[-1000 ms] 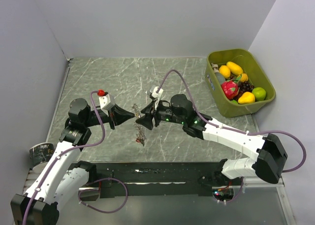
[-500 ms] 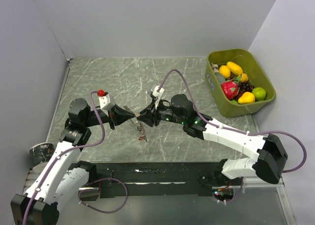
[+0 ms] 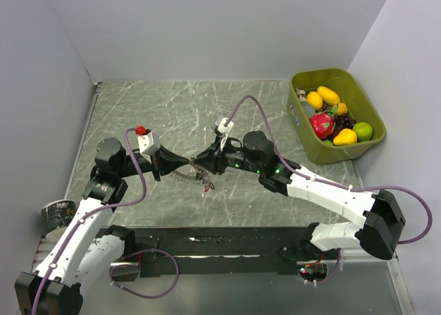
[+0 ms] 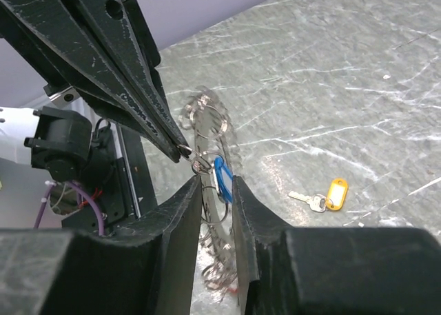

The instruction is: Put the keys on the keyring

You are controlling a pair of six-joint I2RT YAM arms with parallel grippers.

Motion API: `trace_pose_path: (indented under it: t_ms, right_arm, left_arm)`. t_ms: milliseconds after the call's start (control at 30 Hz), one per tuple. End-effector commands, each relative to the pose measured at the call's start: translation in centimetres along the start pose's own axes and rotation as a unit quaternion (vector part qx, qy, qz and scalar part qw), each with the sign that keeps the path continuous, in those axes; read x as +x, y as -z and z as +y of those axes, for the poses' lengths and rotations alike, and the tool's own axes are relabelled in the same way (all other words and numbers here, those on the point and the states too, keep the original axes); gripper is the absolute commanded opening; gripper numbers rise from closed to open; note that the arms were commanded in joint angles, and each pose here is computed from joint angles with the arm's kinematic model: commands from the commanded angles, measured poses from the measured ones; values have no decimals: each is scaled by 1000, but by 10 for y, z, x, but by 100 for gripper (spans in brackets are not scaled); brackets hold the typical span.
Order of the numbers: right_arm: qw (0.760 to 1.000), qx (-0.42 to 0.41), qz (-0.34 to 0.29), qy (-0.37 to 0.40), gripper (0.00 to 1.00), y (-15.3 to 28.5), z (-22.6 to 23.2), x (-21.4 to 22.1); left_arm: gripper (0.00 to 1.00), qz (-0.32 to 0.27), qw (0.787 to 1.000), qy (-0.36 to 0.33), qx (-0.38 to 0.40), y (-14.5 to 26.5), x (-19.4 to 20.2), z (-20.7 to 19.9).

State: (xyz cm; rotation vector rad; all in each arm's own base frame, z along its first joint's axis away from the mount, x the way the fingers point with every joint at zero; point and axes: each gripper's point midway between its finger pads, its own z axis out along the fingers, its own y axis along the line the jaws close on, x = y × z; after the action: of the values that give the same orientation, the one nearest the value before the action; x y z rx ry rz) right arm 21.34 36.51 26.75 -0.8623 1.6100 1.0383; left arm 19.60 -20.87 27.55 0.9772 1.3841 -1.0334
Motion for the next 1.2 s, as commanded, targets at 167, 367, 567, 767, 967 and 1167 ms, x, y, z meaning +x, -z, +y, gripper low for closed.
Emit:
trace_pose_path:
  t_ms: [167, 367, 567, 767, 967, 1167]
  right_arm:
    - [999, 8, -40, 13, 26, 10, -2, -24]
    - [999, 9, -49, 19, 36, 15, -1, -28]
    - [998, 18, -54, 27, 51, 20, -3, -29]
    - [996, 82, -30, 13, 54, 26, -35, -9]
    - [990, 139, 3, -32, 56, 45, -64, 25]
    - [972, 204, 90, -71, 58, 77, -81, 79]
  left_arm:
    - [1, -25, 999, -40, 26, 1, -19, -12]
    - [1, -24, 999, -38, 25, 1, -19, -11]
    - [1, -23, 999, -37, 23, 0, -18, -10]
    - [1, -17, 999, -36, 8, 0, -16, -4]
    - [1, -9, 999, -32, -24, 1, -14, 7]
    - [1, -2, 999, -20, -48, 2, -12, 15]
